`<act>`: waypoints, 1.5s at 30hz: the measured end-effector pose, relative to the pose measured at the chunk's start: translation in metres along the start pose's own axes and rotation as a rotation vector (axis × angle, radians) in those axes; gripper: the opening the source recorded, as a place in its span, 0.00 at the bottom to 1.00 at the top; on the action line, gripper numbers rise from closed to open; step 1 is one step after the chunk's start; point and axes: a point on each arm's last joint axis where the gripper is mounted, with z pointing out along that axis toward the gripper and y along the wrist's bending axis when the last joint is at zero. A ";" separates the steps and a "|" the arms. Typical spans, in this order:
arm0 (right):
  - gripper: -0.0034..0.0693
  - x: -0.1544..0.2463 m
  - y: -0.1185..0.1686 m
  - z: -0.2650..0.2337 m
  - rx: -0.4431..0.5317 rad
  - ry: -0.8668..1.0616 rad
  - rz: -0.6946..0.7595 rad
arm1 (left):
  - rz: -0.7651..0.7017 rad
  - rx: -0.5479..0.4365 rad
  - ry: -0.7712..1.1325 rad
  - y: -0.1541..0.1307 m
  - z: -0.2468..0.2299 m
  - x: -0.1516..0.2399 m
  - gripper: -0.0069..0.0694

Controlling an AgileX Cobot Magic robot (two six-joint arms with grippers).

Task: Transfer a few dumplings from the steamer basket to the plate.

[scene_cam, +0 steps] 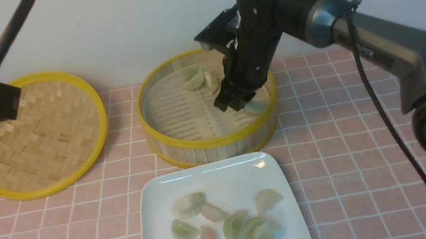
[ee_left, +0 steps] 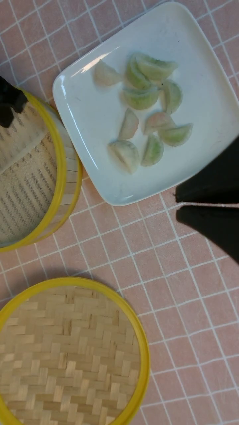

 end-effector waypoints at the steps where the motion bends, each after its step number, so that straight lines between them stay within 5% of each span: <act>1: 0.18 -0.001 0.000 -0.013 0.008 -0.017 0.005 | 0.000 0.000 0.000 0.000 0.000 0.000 0.08; 6: 0.18 0.014 0.014 -0.092 -0.027 -0.075 0.039 | 0.000 0.000 0.000 0.000 0.000 0.000 0.08; 9: 0.18 0.037 0.031 -0.107 -0.144 -0.047 0.073 | 0.000 0.000 0.001 0.000 0.000 0.000 0.08; 13: 0.18 0.074 0.059 -0.075 -0.380 0.063 0.172 | 0.000 0.000 0.004 0.000 0.000 0.000 0.08; 18: 0.20 0.083 0.071 -0.034 -0.412 0.021 0.205 | 0.000 0.000 0.007 0.000 0.000 0.001 0.08; 27: 0.71 0.070 0.072 -0.014 -0.381 -0.062 0.199 | 0.000 0.000 0.008 0.000 0.000 0.001 0.08; 29: 0.74 0.068 0.071 -0.021 -0.388 -0.058 0.199 | 0.000 0.001 0.008 0.000 0.000 0.001 0.08; 33: 0.64 0.065 0.063 -0.064 -0.398 -0.053 0.210 | 0.000 0.001 0.008 0.000 0.000 0.001 0.08; 39: 0.10 0.087 0.053 -0.197 -0.299 -0.192 0.224 | 0.006 0.002 0.009 0.000 0.000 0.001 0.08; 45: 0.03 0.143 0.069 -0.303 -0.133 -0.468 0.233 | 0.020 0.010 0.009 -0.001 0.000 0.001 0.08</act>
